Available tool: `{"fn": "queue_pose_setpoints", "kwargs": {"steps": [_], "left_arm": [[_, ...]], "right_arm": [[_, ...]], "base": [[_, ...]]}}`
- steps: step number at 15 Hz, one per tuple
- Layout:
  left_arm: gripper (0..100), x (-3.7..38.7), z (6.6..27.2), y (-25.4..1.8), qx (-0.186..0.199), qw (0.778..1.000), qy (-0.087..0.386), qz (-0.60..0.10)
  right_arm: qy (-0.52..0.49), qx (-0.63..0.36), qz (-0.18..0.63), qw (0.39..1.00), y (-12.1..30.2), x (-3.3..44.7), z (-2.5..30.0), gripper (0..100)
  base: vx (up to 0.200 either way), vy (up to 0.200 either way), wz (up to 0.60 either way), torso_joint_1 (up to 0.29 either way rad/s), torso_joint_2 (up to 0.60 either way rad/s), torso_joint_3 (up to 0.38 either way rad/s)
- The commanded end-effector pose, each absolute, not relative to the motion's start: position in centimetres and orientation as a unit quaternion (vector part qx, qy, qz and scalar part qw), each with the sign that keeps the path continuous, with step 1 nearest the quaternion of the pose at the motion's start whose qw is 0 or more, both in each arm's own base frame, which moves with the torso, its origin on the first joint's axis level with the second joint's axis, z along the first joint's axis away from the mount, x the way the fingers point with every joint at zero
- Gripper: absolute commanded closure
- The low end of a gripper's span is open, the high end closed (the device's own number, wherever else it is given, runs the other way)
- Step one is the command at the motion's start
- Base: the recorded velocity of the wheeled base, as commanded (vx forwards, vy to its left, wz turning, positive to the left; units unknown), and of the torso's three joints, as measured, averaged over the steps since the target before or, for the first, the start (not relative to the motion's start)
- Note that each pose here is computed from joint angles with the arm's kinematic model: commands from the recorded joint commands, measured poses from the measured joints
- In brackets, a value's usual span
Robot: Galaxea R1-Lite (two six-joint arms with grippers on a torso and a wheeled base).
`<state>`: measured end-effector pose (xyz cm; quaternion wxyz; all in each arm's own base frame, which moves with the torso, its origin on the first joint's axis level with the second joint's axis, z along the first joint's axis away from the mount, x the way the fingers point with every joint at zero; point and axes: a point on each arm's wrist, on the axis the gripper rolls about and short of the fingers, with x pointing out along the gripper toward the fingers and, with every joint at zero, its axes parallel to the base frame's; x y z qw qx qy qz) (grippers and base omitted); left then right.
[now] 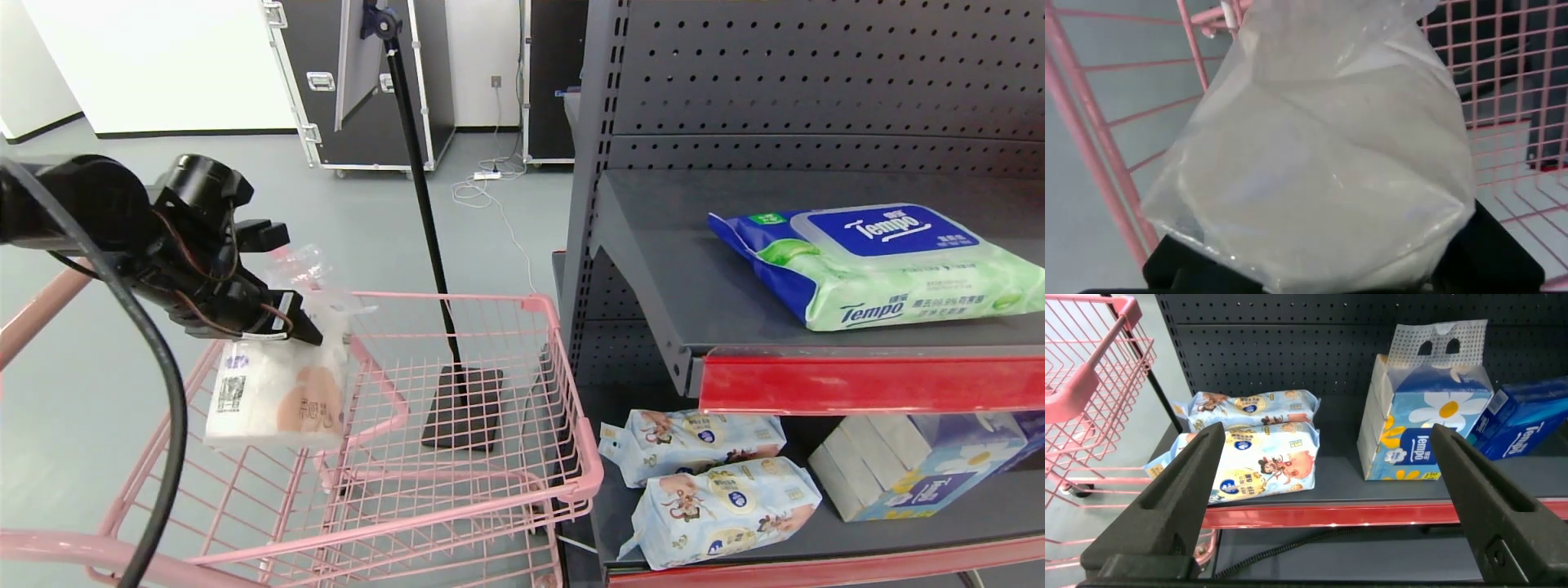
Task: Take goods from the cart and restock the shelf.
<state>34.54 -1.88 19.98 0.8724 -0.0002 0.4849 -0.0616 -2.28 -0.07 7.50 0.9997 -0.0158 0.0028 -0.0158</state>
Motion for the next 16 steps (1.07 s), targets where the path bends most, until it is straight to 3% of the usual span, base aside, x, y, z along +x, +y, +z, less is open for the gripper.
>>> {"fn": "queue_pose_setpoints", "kwargs": {"steps": [1, 4, 5, 9, 12, 16], "left_arm": [[100, 30.9, 25.4, -1.6, -0.007, 0.909, 0.409, -0.073], [100, 27.7, 28.3, -0.7, -0.013, 0.929, 0.365, -0.063], [100, 25.3, 29.9, 0.3, -0.021, 0.941, 0.335, -0.053], [100, 17.2, 32.7, 1.2, -0.027, 0.965, 0.257, -0.042], [100, 11.5, 33.1, 0.7, -0.026, 0.976, 0.210, -0.058], [100, 3.6, 30.0, -0.1, -0.029, 0.990, 0.127, -0.057]], "right_arm": [[0.003, -0.016, -0.016, 1.000, -0.1, -2.3, 7.5, 0], [0.003, -0.016, -0.016, 1.000, -0.1, -2.3, 7.5, 0], [0.003, -0.015, -0.016, 1.000, -0.1, -2.3, 7.5, 0], [0.003, -0.016, -0.016, 1.000, -0.1, -2.3, 7.5, 0], [0.003, -0.016, -0.016, 1.000, -0.1, -2.3, 7.5, 0], [0.003, -0.015, -0.016, 1.000, -0.1, -2.3, 7.5, 0]], "base": [[0.000, 0.000, 0.00, 0.000, 0.00, 0.000], [0.000, 0.000, 0.00, 0.000, 0.00, 0.000], [0.000, 0.000, 0.00, 0.000, 0.00, 0.000], [0.000, 0.000, 0.00, 0.000, 0.00, 0.000], [0.000, 0.000, 0.00, 0.000, 0.00, 0.000], [0.000, 0.000, 0.00, 0.000, 0.00, 0.000]]}}
